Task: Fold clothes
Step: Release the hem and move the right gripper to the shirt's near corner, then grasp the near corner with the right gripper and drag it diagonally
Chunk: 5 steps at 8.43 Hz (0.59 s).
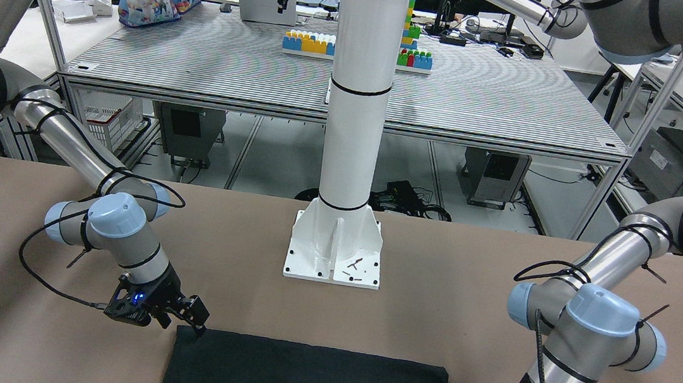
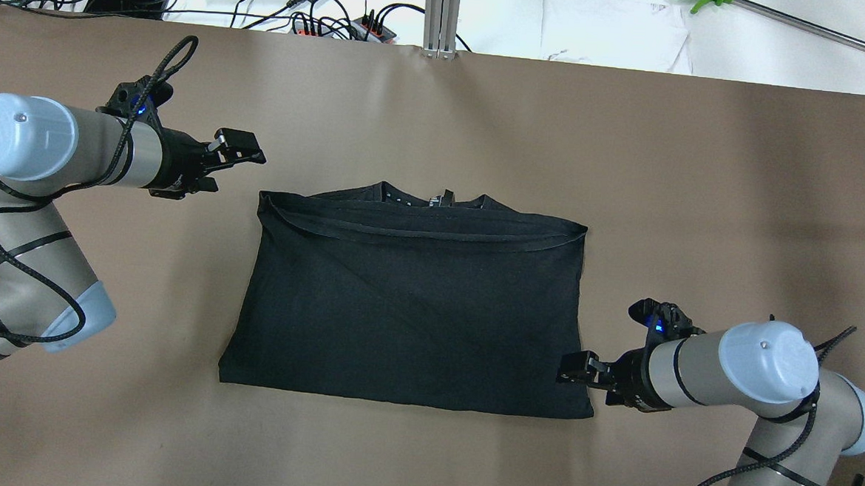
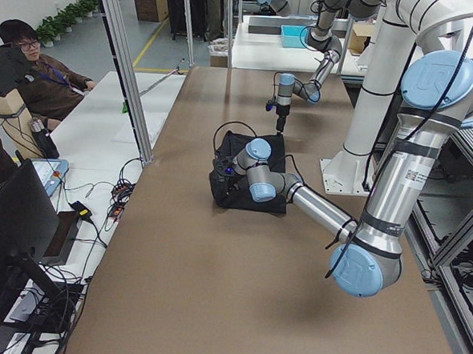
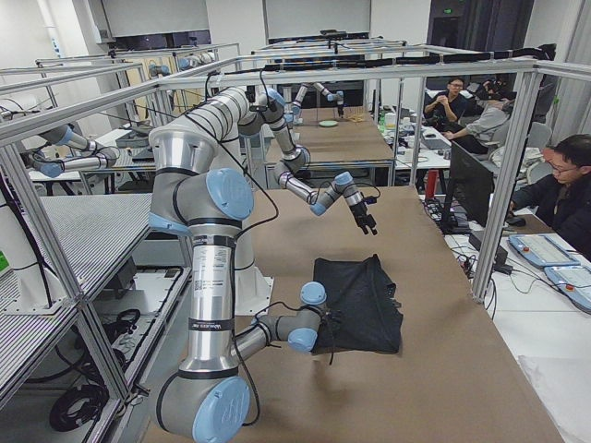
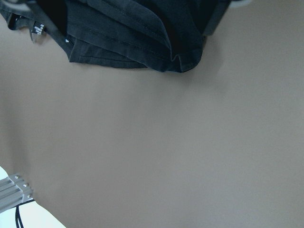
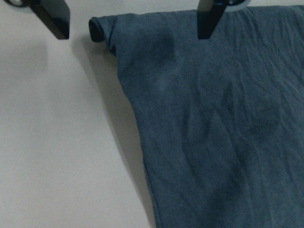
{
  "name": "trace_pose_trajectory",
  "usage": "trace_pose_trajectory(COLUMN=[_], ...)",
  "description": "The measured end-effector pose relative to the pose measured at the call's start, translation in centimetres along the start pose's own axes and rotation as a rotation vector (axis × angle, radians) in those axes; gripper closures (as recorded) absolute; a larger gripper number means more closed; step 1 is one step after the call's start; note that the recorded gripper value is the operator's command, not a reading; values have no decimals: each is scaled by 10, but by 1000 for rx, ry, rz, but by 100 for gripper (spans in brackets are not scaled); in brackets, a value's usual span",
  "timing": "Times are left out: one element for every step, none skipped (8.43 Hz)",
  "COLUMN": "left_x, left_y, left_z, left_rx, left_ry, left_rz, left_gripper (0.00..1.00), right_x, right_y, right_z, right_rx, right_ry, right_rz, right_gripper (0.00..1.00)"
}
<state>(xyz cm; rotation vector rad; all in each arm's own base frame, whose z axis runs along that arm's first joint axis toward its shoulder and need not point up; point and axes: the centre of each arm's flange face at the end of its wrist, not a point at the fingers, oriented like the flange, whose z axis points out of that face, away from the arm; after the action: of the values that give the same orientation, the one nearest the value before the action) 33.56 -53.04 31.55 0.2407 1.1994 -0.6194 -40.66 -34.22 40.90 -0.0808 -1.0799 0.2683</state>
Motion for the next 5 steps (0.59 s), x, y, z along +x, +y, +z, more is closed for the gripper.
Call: trace_pose_trajectory(left_x=[0, 0, -1, -1, -1], left_y=[0, 0, 0, 0, 0], left_z=[0, 0, 0, 1, 1], left_rx=[1, 1, 1, 0, 1], left_ry=[0, -1, -1, -2, -2], left_rz=[0, 0, 0, 3, 8], left_gripper=[0, 0, 0, 0, 0], right_x=[3, 6, 7, 8, 9], right_y=[3, 6, 9, 10, 10], right_z=[3, 6, 8, 10, 12], right_rx=[-4, -9, -13, -16, -17], right_ry=[8, 15, 19, 23, 27], right_rz=[1, 0, -1, -2, -1], right_gripper=[8, 19, 36, 41, 46])
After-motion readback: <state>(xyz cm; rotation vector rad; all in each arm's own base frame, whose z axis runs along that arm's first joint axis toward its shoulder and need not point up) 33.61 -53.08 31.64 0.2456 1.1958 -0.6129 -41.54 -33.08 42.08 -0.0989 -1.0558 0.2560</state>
